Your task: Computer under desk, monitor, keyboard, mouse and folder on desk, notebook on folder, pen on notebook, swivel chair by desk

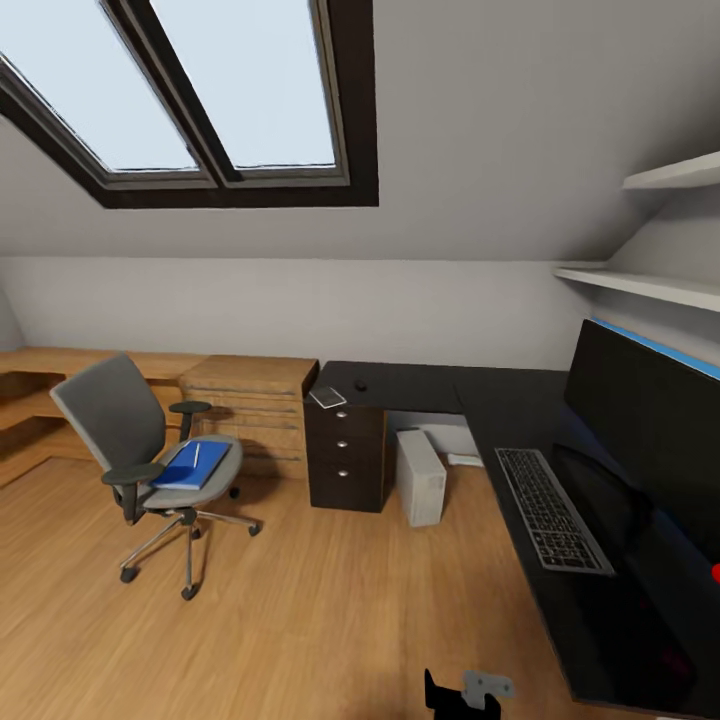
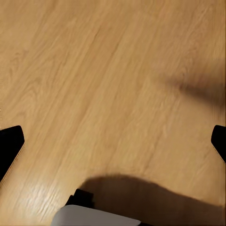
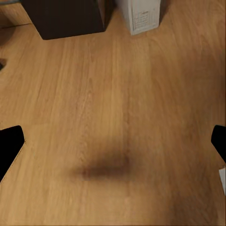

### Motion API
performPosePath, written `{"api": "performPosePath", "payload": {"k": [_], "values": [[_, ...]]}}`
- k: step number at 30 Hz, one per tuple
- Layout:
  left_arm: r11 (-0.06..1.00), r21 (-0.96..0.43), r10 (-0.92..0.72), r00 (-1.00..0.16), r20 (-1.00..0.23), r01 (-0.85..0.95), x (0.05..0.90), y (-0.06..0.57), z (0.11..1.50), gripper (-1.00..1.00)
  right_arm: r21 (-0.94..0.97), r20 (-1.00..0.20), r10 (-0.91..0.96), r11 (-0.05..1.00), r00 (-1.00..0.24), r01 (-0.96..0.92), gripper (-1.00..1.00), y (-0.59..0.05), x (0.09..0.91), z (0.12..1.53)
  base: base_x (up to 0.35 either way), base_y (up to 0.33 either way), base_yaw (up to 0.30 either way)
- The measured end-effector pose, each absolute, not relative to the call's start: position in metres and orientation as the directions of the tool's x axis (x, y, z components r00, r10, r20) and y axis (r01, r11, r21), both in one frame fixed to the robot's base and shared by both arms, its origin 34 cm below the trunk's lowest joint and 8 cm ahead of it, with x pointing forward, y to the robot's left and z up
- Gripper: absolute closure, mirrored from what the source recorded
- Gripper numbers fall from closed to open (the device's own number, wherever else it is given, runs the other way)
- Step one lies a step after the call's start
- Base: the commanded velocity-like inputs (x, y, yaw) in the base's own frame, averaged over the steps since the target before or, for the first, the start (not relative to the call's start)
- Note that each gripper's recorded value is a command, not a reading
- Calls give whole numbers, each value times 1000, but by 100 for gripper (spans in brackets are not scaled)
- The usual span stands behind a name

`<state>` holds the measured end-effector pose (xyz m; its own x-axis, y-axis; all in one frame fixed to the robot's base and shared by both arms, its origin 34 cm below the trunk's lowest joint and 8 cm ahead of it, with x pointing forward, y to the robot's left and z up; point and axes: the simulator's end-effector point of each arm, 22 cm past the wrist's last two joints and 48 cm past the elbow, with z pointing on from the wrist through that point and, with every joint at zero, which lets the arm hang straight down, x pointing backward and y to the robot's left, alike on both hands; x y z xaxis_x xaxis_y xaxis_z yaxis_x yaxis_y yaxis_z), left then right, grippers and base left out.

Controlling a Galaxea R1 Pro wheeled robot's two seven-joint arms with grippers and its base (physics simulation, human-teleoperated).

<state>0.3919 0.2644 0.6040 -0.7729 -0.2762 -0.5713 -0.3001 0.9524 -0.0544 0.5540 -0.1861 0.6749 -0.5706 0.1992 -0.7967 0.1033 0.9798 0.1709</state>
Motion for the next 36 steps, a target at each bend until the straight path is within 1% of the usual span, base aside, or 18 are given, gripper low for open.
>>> {"api": "performPosePath", "payload": {"k": [7,36], "values": [[953,-58,-277,-770,-575,-299,393,263,605,-100,172,-799,200,980,-567,103,-100,-186,555,677,322,57,29],[953,-57,-275,-770,-577,-298,394,264,606,-100,170,-800,198,980,-566,103,-100,-187,555,677,326,1,1]]}}
